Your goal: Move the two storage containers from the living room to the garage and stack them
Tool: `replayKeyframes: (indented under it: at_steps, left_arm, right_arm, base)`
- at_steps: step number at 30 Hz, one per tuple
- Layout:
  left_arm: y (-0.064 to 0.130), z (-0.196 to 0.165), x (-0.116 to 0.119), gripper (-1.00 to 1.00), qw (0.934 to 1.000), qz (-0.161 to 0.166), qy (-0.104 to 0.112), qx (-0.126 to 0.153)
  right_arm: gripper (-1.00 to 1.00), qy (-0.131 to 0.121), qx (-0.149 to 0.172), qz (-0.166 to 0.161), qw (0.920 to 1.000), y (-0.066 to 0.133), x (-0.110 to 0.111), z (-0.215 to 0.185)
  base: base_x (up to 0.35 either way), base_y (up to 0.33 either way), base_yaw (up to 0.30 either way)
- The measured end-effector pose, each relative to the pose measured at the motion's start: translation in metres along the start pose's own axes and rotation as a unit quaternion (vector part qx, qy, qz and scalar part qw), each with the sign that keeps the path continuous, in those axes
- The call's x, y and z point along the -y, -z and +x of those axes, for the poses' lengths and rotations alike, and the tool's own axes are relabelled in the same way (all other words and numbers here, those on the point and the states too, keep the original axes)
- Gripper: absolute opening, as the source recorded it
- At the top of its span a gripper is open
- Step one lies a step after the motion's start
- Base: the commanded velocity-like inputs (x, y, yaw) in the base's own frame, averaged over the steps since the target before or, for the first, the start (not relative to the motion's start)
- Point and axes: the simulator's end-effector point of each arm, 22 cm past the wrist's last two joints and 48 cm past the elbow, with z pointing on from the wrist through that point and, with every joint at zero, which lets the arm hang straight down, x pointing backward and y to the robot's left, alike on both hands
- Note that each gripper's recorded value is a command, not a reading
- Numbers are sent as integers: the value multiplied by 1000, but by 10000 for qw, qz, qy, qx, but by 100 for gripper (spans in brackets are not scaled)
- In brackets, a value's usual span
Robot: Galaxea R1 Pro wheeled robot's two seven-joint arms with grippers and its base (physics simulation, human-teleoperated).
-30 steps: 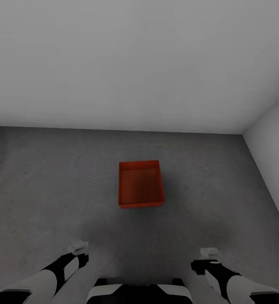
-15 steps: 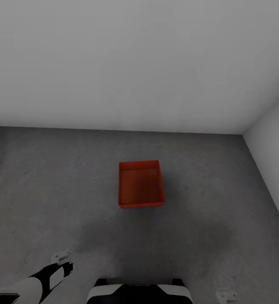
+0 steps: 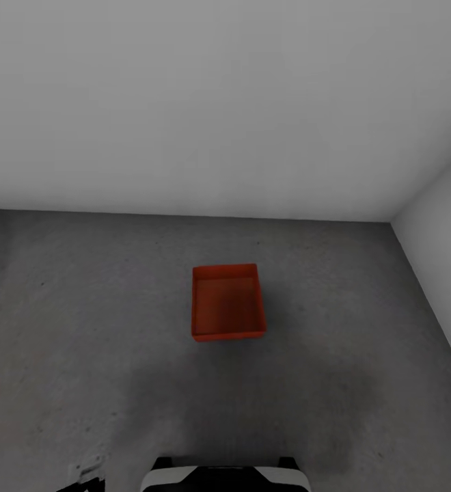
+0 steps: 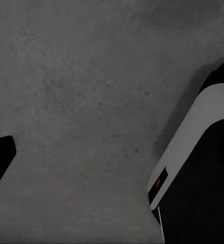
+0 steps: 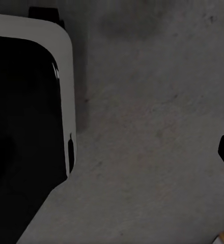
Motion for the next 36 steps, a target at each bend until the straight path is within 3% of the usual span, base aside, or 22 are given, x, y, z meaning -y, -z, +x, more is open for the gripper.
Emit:
replayKeyframes:
  at_steps: [4,10,16,36]
  left_arm:
    - [0,34,-12,100,9998,-69,-71,-190]
    - [3,55,-11,100,9995,-48,-109,-302]
    - [9,87,2,100,9987,51,-184,-471]
    - [15,80,8,100,9992,126,-150,-357]
  right_arm:
    - [100,16,-60,-29,10000,2,-3,7]
    - [100,143,-511,-100,9985,12,-9,79]
    - [100,147,-526,-126,9984,14,-10,85]
    - [100,115,-375,-252,9989,17,-16,73]
  base:
    - [0,0,0]
    - [0,0,0]
    - [0,0,0]
    - [0,0,0]
